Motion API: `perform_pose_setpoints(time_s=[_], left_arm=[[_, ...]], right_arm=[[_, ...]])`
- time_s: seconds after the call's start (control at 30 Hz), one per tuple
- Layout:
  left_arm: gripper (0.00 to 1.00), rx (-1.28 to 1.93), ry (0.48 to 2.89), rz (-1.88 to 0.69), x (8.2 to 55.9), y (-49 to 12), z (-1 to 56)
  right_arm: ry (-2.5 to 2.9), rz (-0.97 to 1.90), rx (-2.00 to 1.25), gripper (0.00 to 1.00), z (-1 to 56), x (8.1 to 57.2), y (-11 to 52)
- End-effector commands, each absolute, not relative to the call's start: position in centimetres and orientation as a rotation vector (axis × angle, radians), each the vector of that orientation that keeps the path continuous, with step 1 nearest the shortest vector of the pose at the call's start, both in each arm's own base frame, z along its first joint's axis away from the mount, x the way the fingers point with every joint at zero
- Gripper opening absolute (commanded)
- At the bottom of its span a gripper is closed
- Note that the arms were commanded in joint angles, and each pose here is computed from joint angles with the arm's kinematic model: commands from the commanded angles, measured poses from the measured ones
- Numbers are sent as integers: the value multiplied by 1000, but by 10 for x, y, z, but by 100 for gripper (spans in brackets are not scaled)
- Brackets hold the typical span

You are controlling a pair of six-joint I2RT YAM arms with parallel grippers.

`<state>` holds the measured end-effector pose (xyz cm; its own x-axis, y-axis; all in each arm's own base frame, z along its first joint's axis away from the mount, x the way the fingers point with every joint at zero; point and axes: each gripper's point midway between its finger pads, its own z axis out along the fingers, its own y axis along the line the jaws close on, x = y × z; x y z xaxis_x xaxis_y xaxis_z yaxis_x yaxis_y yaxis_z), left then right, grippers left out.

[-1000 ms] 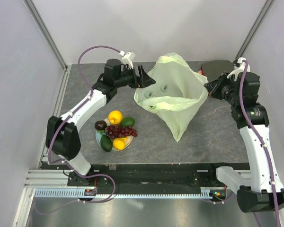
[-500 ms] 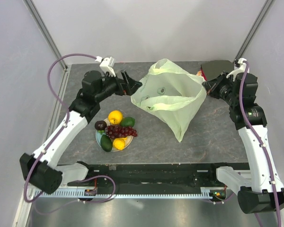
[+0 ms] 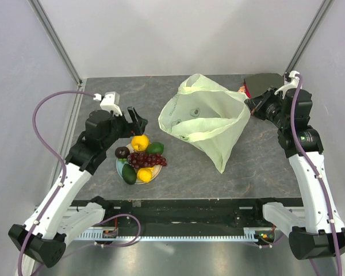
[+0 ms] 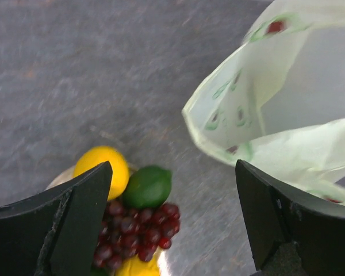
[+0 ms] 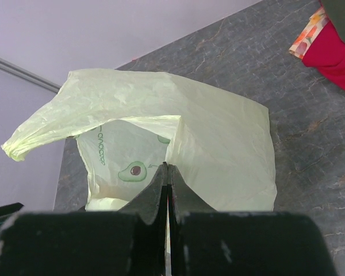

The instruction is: Place the fruits into the plastic bag

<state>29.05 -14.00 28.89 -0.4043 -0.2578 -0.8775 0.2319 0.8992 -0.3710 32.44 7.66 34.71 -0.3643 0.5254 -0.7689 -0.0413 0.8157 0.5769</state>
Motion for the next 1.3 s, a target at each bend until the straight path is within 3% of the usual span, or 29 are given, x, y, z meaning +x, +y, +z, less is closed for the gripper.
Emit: perform_pose_setpoints(time_s=[0.0, 0.43, 0.63, 1.27], left_arm=[[94, -87, 2156, -419, 272, -121, 222], [95, 71, 2349, -292, 302, -114, 158], [96, 117, 2386, -378, 320, -114, 133], [97, 247, 2468, -367, 342, -115, 98]], right_arm=[[1823, 637, 367, 0, 354, 325, 78], [1823, 648, 376, 0, 351, 319, 79], [1817, 648, 382, 0, 352, 321, 78], [1827, 643, 395, 0, 348, 326, 78]])
